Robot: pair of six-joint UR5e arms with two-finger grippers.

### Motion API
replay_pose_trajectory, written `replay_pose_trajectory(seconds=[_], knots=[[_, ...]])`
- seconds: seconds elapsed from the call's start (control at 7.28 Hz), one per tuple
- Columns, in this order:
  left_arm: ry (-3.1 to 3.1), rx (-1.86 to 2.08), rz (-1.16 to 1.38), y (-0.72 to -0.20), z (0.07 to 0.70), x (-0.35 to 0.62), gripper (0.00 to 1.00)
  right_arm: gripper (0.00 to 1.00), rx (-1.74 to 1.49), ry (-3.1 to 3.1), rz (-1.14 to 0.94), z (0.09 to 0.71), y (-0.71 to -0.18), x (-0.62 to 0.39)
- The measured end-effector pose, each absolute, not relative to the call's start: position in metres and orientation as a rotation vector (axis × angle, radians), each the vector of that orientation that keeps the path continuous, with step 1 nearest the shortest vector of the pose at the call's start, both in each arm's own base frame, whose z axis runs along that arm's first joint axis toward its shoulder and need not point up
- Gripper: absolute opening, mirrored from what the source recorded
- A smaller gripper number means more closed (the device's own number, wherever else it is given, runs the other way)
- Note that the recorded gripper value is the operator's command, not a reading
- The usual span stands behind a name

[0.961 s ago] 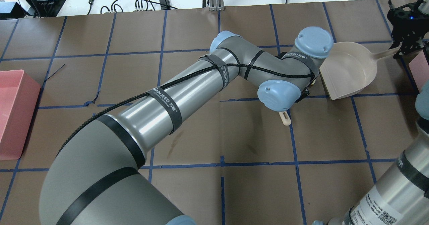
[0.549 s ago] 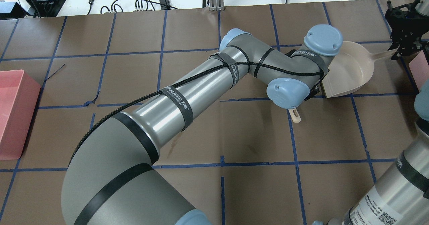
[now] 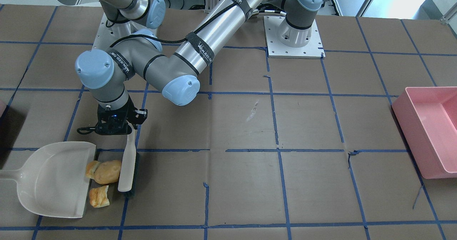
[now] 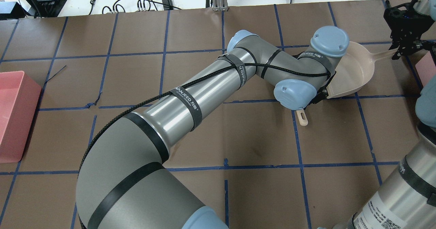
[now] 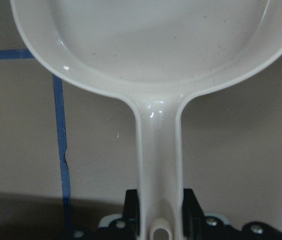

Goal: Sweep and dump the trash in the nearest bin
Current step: 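Sweep the potato and bread pieces into the dustpan with the left gripper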

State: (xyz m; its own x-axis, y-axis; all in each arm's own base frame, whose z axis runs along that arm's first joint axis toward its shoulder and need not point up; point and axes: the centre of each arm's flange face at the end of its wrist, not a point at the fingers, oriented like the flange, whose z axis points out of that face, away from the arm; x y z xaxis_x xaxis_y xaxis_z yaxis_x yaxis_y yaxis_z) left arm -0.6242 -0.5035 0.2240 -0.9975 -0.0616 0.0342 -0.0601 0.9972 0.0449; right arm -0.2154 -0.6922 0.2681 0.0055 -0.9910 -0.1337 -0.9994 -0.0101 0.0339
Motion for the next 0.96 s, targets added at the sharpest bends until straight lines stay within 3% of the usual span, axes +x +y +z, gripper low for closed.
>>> replay_pose_trajectory(seconds=[0.96], knots=[[-3.043,-0.099,-0.001,-0.509,0.246,-0.657,0.0,0.0,-2.182,2.172,0.175,0.264,-0.684,-0.202]])
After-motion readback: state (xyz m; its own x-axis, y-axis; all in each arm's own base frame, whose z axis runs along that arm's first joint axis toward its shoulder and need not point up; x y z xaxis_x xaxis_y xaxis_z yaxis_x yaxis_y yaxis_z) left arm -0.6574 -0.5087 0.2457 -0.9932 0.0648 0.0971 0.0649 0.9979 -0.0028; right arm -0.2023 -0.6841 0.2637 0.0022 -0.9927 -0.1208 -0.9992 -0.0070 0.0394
